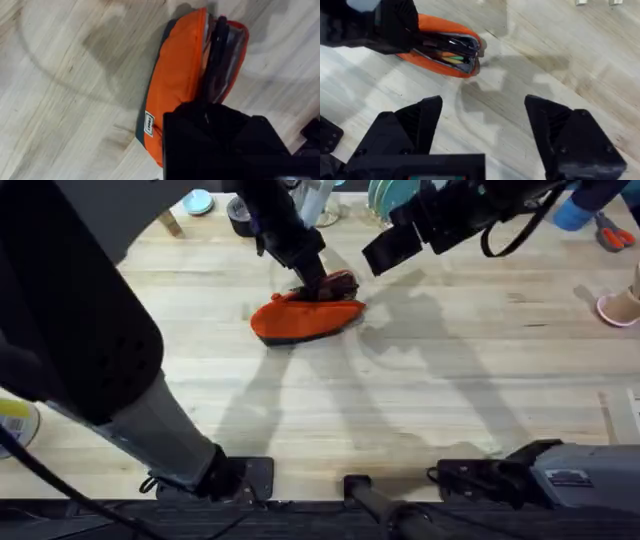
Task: Unzip the bag, pick up the pens from the table one at a time and place them inside, then zip the bag closed.
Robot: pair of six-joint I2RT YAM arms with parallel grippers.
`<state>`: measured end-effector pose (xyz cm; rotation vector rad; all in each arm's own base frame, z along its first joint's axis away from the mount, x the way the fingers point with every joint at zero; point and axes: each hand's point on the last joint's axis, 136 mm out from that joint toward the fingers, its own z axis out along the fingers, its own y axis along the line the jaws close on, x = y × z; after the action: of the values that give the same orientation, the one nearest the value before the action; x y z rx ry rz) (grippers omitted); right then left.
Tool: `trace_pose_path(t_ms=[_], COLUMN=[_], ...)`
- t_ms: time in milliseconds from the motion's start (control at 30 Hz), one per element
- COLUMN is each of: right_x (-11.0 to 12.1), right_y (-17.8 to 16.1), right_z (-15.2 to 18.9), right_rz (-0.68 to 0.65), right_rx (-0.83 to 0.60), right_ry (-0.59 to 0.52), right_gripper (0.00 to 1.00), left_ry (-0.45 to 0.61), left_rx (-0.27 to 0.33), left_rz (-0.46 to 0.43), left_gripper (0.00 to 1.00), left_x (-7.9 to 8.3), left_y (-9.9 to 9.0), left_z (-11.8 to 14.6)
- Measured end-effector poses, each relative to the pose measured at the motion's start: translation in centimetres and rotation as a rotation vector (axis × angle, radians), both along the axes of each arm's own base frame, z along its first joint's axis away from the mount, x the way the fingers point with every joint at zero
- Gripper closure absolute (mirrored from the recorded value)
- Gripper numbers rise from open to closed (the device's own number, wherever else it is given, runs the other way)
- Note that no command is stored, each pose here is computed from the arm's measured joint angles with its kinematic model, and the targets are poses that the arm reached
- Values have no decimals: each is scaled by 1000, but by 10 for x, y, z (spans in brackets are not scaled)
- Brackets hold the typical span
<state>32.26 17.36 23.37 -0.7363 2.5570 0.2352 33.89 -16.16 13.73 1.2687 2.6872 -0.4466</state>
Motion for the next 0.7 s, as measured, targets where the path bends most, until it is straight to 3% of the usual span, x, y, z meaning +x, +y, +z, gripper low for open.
trace_pose_path(t_ms=[367, 400, 533, 600, 700], right_x=[0, 0, 0, 0, 0], right_y=[0, 0, 0, 0, 0], right_z=[0, 0, 0, 0, 0], right_rz=[0, 0, 0, 0, 0], right_rx=[0, 0, 0, 0, 0], right_ry=[-1, -1, -1, -1, -1], right_gripper=[5, 5, 5, 5, 5], left_ry=[6, 7, 7, 9, 9], left_rx=[-4, -4, -8, -8, -8], left_rz=[2, 2, 5, 10, 11], left_gripper=[954, 905, 279, 39, 8], left_x=[-1, -1, -1, -1, -1], left_y=[-1, -1, -1, -1, -1], left_z=[0, 0, 1, 0, 1])
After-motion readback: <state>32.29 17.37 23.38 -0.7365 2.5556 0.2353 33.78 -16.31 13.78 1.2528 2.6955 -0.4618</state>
